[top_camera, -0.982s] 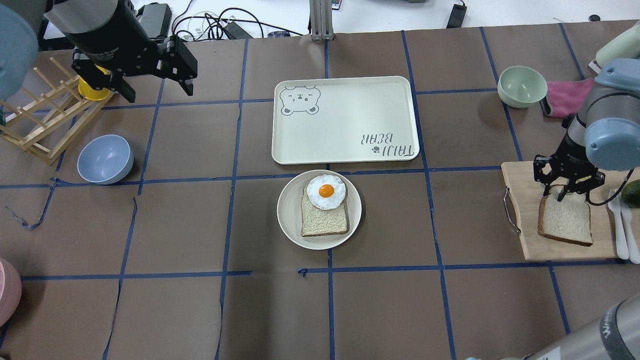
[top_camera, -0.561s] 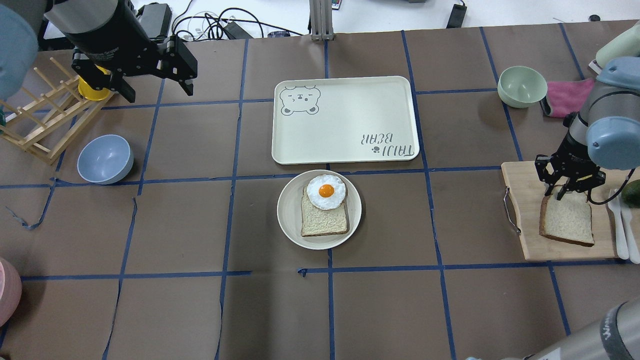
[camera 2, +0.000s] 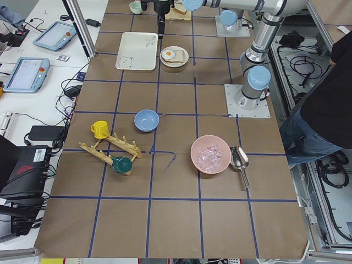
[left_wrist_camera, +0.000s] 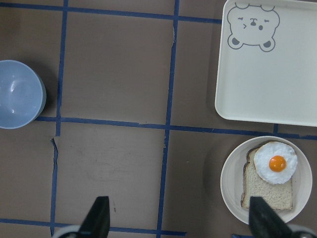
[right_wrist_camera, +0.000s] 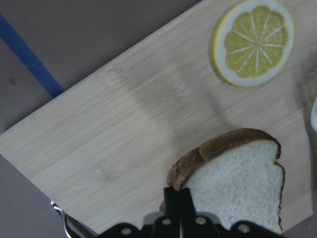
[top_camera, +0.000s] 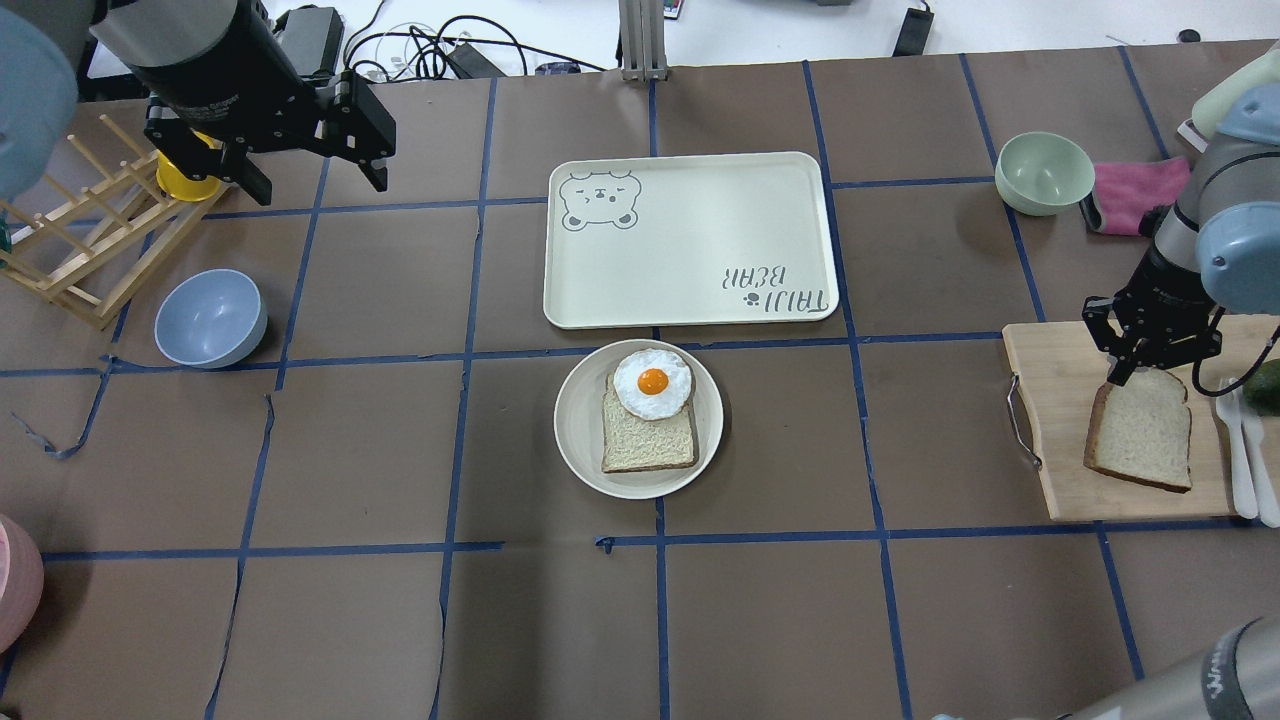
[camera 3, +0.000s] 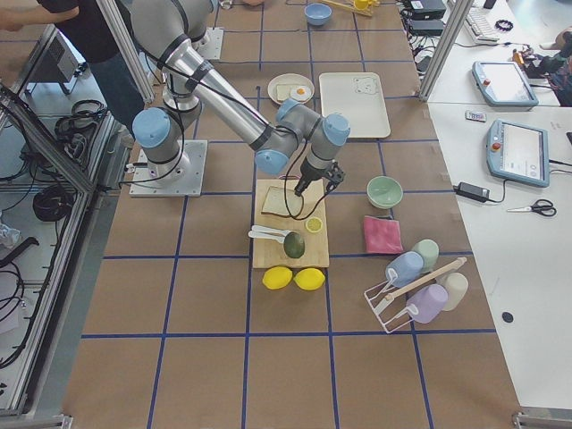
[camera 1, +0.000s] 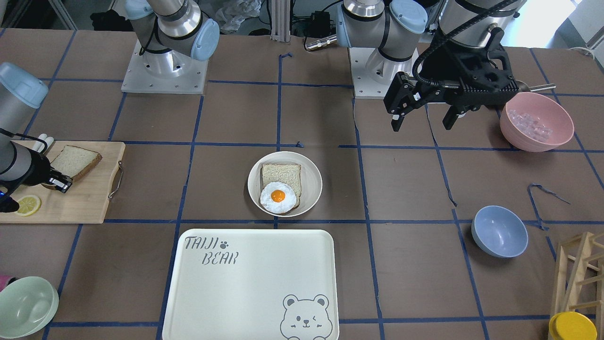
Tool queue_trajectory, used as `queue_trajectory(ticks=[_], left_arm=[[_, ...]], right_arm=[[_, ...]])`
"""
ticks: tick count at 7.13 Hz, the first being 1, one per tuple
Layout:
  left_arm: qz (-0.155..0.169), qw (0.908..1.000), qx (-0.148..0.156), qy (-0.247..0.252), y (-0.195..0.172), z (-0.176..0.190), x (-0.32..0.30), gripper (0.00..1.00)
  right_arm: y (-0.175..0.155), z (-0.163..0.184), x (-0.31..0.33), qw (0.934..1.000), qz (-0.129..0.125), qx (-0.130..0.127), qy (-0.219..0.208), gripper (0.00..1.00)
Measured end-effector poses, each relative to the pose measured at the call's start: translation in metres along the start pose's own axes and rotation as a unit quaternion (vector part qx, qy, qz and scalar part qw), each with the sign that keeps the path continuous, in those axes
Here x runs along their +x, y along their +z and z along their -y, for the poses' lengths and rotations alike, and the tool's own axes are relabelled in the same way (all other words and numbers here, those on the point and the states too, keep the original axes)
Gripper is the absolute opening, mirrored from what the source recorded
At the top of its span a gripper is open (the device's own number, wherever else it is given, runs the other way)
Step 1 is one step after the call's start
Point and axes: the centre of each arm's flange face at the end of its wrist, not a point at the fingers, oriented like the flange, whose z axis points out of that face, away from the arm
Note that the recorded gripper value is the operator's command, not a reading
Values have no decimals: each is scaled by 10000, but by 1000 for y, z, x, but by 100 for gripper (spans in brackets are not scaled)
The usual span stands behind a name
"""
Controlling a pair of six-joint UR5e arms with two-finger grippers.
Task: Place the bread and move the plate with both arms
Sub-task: 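Lift the bread slice with the right gripper toward the plate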
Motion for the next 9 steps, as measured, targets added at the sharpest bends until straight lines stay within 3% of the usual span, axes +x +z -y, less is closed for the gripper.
queue_trajectory(ticks=[3,6,9], left_arm=[[0,10000,-1,-1,0,0,0,100],[1,10000,-6,-3,1,0,0,100],[1,10000,-7,-5,1,0,0,100]], right_arm=[[-42,-13,-6,9999,47,53,-82,0],[-132,-36,-52,9985,-109,-75,-532,0],[-164,-109,-174,9967,-274,192,-746,0]])
